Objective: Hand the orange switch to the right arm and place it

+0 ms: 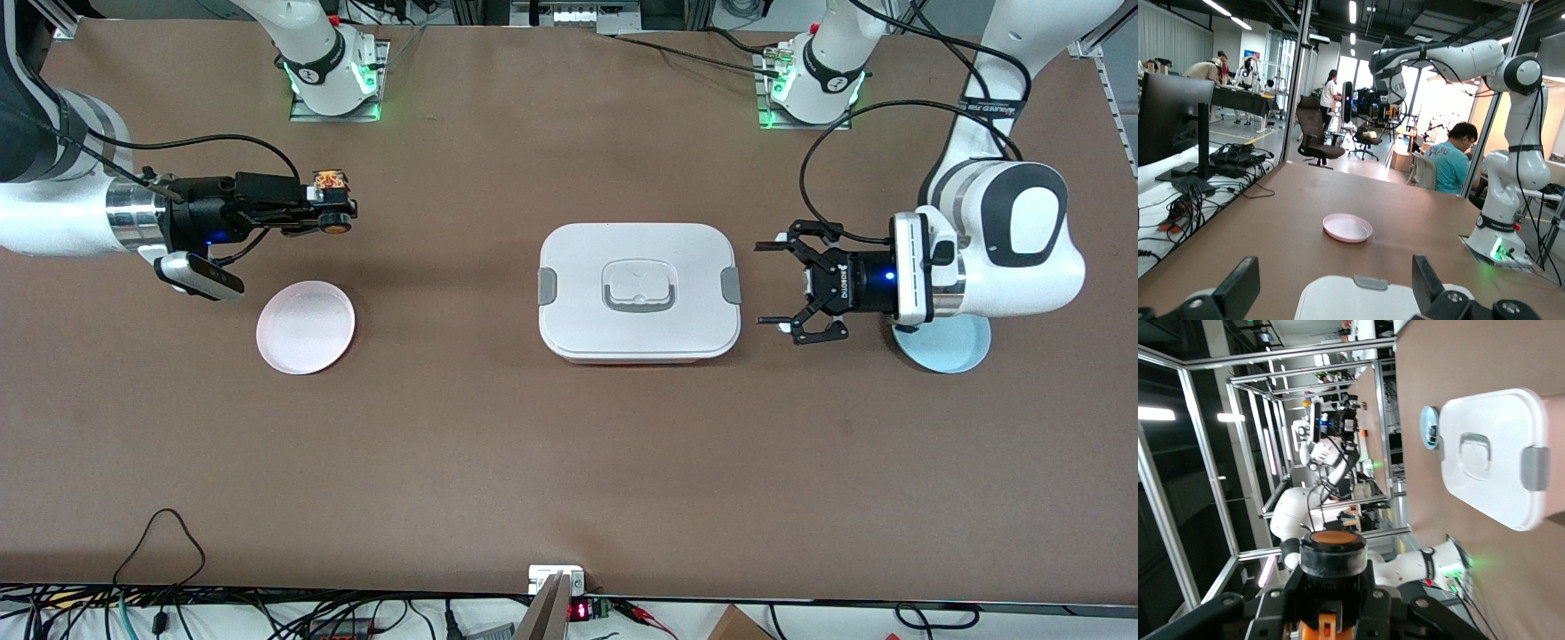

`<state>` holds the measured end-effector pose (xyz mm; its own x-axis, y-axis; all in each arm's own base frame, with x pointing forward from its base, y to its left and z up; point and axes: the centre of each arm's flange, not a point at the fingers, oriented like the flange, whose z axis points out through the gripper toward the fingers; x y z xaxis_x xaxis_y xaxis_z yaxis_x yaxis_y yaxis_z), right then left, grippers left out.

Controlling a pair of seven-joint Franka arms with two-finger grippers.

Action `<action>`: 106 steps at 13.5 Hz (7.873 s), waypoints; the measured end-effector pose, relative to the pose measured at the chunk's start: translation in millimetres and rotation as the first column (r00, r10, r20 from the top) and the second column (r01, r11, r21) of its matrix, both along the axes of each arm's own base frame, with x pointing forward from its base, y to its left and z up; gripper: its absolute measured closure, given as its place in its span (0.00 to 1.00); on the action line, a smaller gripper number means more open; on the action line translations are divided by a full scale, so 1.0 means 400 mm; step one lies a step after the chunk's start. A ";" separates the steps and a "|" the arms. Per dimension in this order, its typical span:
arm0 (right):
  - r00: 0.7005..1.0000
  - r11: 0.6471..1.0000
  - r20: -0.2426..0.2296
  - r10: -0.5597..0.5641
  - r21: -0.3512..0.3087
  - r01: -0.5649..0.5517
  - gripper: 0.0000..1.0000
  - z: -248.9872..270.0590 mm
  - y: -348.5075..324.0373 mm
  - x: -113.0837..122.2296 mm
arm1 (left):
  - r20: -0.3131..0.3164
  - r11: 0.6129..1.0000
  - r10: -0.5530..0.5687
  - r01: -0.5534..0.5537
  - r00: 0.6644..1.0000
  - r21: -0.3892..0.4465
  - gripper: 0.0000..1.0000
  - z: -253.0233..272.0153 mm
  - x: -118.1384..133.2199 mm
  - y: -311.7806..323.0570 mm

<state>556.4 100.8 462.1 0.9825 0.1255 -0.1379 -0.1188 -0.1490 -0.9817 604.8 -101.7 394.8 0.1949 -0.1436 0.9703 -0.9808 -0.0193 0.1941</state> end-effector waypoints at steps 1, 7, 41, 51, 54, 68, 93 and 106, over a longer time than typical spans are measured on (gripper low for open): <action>0.999 0.997 0.006 0.035 -0.065 -0.035 0.66 -0.011 -0.006 -0.008 | 0.001 1.000 0.001 -0.001 1.000 0.021 0.00 -0.005 0.000 0.022; 0.980 0.795 0.045 0.195 -0.592 -0.131 0.66 -0.011 -0.198 0.003 | -0.105 0.948 -0.068 0.097 0.992 0.303 0.00 -0.074 -0.033 0.158; 0.960 0.223 0.179 0.214 -0.966 0.130 0.66 -0.467 -0.248 -0.006 | -0.065 0.040 0.973 0.114 0.220 0.993 0.00 0.330 -0.049 0.150; 0.939 0.195 0.200 0.280 -0.969 0.148 0.66 -0.647 -0.249 0.013 | -0.037 0.045 0.985 -0.044 0.167 0.998 0.00 0.373 0.000 0.213; 0.937 0.197 0.204 0.284 -0.969 0.151 0.66 -0.647 -0.242 0.021 | -0.034 0.045 0.985 -0.062 0.166 0.997 0.00 0.397 -0.005 0.215; 0.945 0.213 0.210 0.251 -0.964 0.158 0.25 -0.667 -0.230 0.034 | -0.031 0.042 0.981 -0.057 0.193 0.997 0.00 0.451 -0.097 0.234; 0.948 0.249 0.089 0.306 -0.968 0.011 0.00 0.359 -0.275 0.013 | 0.006 0.026 0.982 -0.168 0.191 0.985 0.00 0.441 -0.208 0.228; 0.961 0.226 0.119 0.248 -0.972 0.062 0.00 0.345 -0.243 0.007 | -0.025 0.035 0.981 -0.047 0.191 0.998 0.00 0.484 -0.172 0.235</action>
